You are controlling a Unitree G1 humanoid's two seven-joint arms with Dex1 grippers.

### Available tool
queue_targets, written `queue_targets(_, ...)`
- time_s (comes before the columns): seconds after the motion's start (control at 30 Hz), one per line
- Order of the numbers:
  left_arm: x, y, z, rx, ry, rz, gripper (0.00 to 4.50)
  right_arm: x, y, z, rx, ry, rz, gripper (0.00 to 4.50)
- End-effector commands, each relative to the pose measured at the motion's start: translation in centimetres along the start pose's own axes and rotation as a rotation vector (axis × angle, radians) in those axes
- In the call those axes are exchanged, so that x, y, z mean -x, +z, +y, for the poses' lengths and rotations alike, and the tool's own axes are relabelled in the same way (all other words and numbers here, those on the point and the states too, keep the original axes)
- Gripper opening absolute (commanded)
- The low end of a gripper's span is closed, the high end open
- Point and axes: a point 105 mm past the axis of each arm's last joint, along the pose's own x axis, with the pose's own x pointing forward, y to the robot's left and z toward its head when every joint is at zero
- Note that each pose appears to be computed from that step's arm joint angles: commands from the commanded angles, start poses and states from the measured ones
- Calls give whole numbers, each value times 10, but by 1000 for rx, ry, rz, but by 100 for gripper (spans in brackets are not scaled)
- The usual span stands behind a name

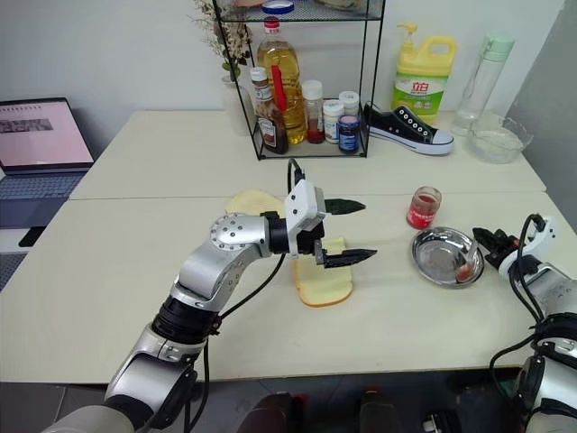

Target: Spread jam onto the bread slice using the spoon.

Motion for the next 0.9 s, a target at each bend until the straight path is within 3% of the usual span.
queue_targets(0.03,7,13,10,-32,37,-40,450,12,35,27,41,75,-101,5)
queue_targets(0.2,15,14,16,-1,70,-49,450,23,60,80,93,169,-204,5)
queue_targets(0.57,14,14,23,32,126,-70,450,3,95,193,522,150,-477,5)
queue_targets(0.9,15,13,22,44,149,-77,450,-38,85,212,776,100,-605,5)
